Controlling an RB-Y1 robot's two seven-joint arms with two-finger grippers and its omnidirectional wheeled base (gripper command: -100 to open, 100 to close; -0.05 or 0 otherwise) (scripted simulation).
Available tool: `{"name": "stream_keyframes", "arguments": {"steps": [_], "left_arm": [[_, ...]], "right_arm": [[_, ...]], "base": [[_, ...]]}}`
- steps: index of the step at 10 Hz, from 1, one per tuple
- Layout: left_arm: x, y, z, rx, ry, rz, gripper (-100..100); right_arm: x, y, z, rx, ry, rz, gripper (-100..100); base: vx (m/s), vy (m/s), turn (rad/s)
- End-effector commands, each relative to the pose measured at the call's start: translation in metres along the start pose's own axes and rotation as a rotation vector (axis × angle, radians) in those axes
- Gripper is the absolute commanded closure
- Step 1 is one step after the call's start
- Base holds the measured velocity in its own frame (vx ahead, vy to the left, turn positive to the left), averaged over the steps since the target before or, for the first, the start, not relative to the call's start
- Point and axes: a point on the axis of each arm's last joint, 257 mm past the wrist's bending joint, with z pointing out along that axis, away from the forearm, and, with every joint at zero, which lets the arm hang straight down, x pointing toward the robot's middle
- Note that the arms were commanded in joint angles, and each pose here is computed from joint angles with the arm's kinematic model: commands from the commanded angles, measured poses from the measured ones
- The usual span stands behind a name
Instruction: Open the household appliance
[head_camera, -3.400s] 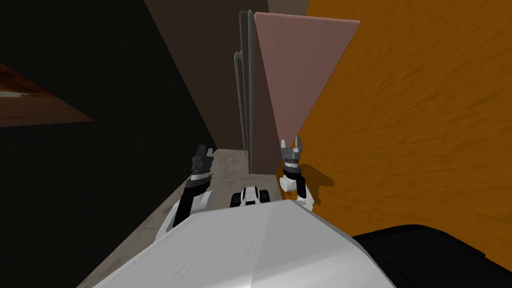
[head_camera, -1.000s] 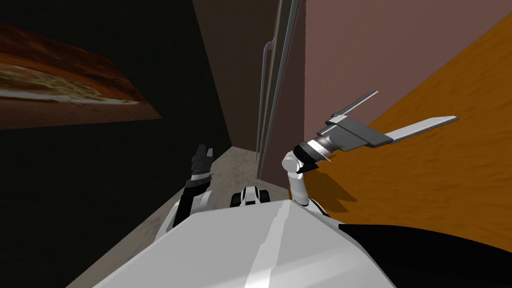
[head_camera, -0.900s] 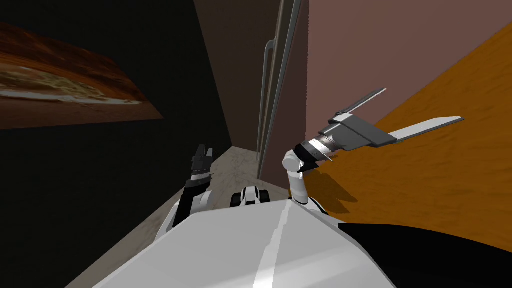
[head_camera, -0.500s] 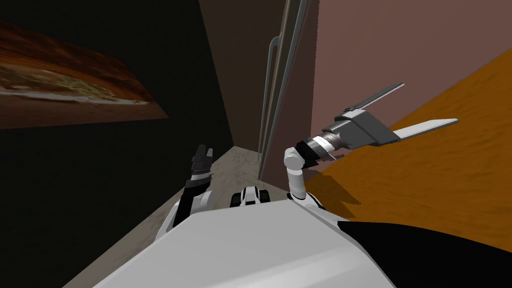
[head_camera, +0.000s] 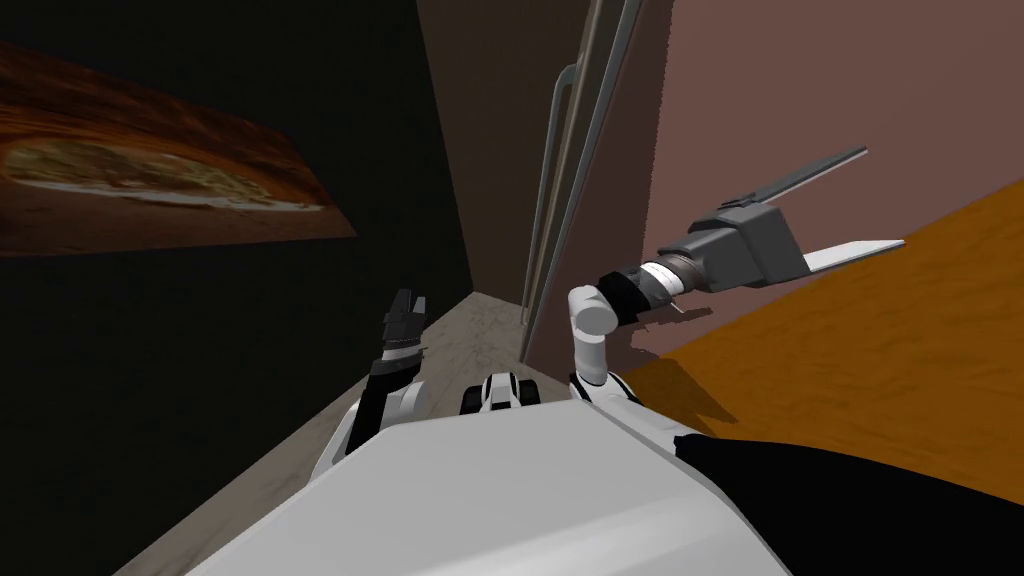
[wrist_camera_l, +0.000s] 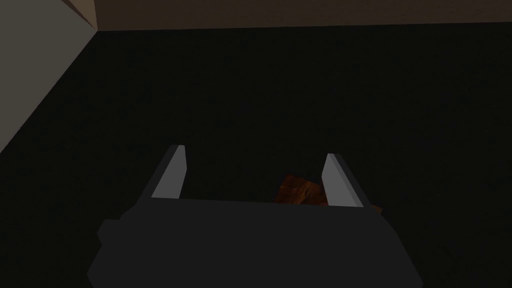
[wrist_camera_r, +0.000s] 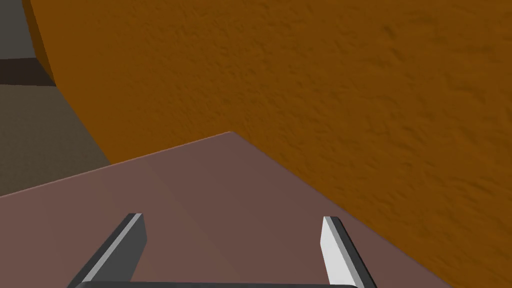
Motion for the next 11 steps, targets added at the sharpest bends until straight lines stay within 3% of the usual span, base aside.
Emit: {"name": "stream_keyframes", "arguments": {"steps": [1,2,3,4,5,7,8,11], "left_arm": [[0.000,0.000,0.000,0.000,0.000,0.000,0],[0.000,0.000,0.000,0.000,0.000,0.000,0],[0.000,0.000,0.000,0.000,0.000,0.000,0],[0.000,0.000,0.000,0.000,0.000,0.000,0],[0.000,0.000,0.000,0.000,0.000,0.000,0],[0.000,0.000,0.000,0.000,0.000,0.000,0],[0.000,0.000,0.000,0.000,0.000,0.000,0],[0.000,0.000,0.000,0.000,0.000,0.000,0]], "right_arm": [[-0.007,0.004,0.008,-0.065,-0.046,0.078,-100],[-0.011,0.004,0.007,-0.065,-0.060,0.085,-100],[-0.011,0.007,0.013,-0.114,-0.076,0.135,-100],[-0.017,0.006,0.013,-0.114,-0.102,0.149,-100],[-0.018,0.008,0.017,-0.157,-0.116,0.189,-100],[-0.027,0.005,0.016,-0.156,-0.155,0.213,-100],[-0.030,0.005,0.019,-0.195,-0.179,0.257,-100],[-0.044,-0.001,0.020,-0.225,-0.251,0.324,-100]], "base": [[0.040,-0.012,0.094],[0.019,-0.003,-0.032],[0.033,-0.008,0.166],[0.039,-0.012,0.139],[0.044,-0.015,0.263],[0.025,-0.010,0.028],[0.026,-0.006,0.201],[0.032,-0.018,0.144]]}}
